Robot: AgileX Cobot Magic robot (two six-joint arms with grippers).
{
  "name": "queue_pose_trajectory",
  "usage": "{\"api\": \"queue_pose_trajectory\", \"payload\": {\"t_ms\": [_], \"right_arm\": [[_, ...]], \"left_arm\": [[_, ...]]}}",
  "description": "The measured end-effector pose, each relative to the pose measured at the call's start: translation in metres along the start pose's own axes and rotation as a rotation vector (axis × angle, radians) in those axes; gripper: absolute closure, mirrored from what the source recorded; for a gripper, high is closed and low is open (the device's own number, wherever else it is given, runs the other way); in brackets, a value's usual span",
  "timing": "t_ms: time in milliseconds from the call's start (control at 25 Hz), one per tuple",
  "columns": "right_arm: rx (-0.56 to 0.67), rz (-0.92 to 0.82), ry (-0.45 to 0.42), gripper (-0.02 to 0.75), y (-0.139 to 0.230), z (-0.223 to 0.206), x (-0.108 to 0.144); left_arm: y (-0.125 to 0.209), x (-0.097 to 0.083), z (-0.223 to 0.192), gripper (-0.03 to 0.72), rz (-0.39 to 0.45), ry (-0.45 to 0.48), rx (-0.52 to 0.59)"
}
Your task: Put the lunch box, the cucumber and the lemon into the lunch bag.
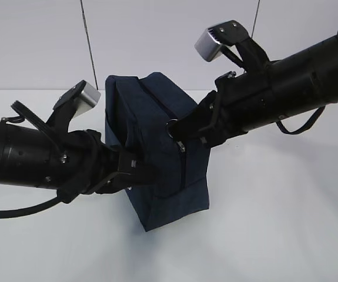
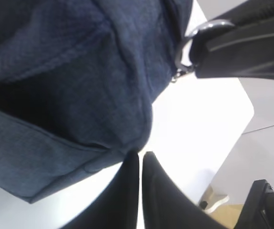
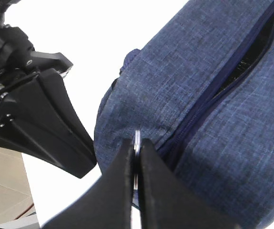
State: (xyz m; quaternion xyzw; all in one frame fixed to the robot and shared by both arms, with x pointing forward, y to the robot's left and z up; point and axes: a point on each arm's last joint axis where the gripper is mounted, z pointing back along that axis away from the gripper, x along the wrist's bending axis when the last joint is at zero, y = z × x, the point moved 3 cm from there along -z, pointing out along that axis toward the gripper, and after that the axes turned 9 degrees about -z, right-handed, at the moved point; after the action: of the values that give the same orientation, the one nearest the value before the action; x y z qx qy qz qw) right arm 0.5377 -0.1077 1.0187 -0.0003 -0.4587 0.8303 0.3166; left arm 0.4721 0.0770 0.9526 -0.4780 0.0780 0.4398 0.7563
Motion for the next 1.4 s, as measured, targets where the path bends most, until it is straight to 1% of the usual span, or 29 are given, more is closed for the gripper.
{"api": "queue_pose_trajectory", "payload": {"t_ms": [120,160,200,320,400,480,600,680,760,840,960,1000,1080,1160,1280,1400], "right_arm": [[-0.002,-0.002,0.0,0.73,0.0,0.0,0.0],[-0.003,-0.004,-0.001,0.73,0.0,0.0,0.0],[-0.004,-0.006,-0.001,0.73,-0.001,0.0,0.0],[-0.007,-0.011,-0.004,0.73,-0.001,0.0,0.001],[-0.009,-0.016,-0.012,0.73,-0.001,0.0,0.001],[-0.009,-0.019,-0.022,0.73,-0.001,0.0,0.003],[-0.013,-0.028,-0.038,0.73,-0.002,0.0,0.005],[-0.014,-0.031,-0.041,0.73,-0.002,0.0,0.005],[-0.015,-0.032,-0.045,0.73,-0.002,0.0,0.005],[-0.015,-0.032,-0.045,0.73,-0.002,0.0,0.005],[-0.012,-0.034,-0.055,0.73,-0.002,0.0,0.007],[-0.011,-0.034,-0.057,0.73,-0.002,0.0,0.007],[-0.01,-0.034,-0.061,0.73,-0.001,0.0,0.007],[-0.014,-0.042,-0.053,0.73,-0.001,0.003,0.003],[-0.012,-0.038,-0.057,0.73,-0.001,0.002,0.005],[-0.035,-0.051,-0.053,0.73,-0.004,0.002,0.005]], "left_arm": [[0.001,-0.002,0.0,0.685,0.004,0.015,0.001],[0.001,-0.002,0.0,0.657,0.004,0.015,0.001],[0.001,-0.002,0.0,0.621,0.006,0.015,0.0],[0.001,-0.002,0.0,0.445,0.006,0.015,0.0],[0.001,-0.002,0.0,0.375,0.006,0.015,0.0],[0.0,-0.001,0.0,0.349,0.006,0.008,0.0],[0.0,0.003,0.0,0.338,0.006,-0.024,-0.003],[0.0,0.006,0.0,0.352,0.004,-0.046,-0.003],[0.001,0.008,0.0,0.397,-0.004,-0.061,0.0],[0.001,0.01,0.0,0.484,-0.007,-0.078,0.001],[0.0,0.012,0.001,0.64,-0.008,-0.095,0.0],[0.001,0.012,0.001,0.671,-0.008,-0.096,0.0],[0.001,0.012,0.001,0.694,-0.007,-0.098,0.002],[0.001,0.012,0.001,0.695,-0.008,-0.098,0.002],[0.002,0.012,0.001,0.695,-0.014,-0.098,0.006],[0.002,0.012,0.001,0.695,-0.017,-0.096,0.007]]}}
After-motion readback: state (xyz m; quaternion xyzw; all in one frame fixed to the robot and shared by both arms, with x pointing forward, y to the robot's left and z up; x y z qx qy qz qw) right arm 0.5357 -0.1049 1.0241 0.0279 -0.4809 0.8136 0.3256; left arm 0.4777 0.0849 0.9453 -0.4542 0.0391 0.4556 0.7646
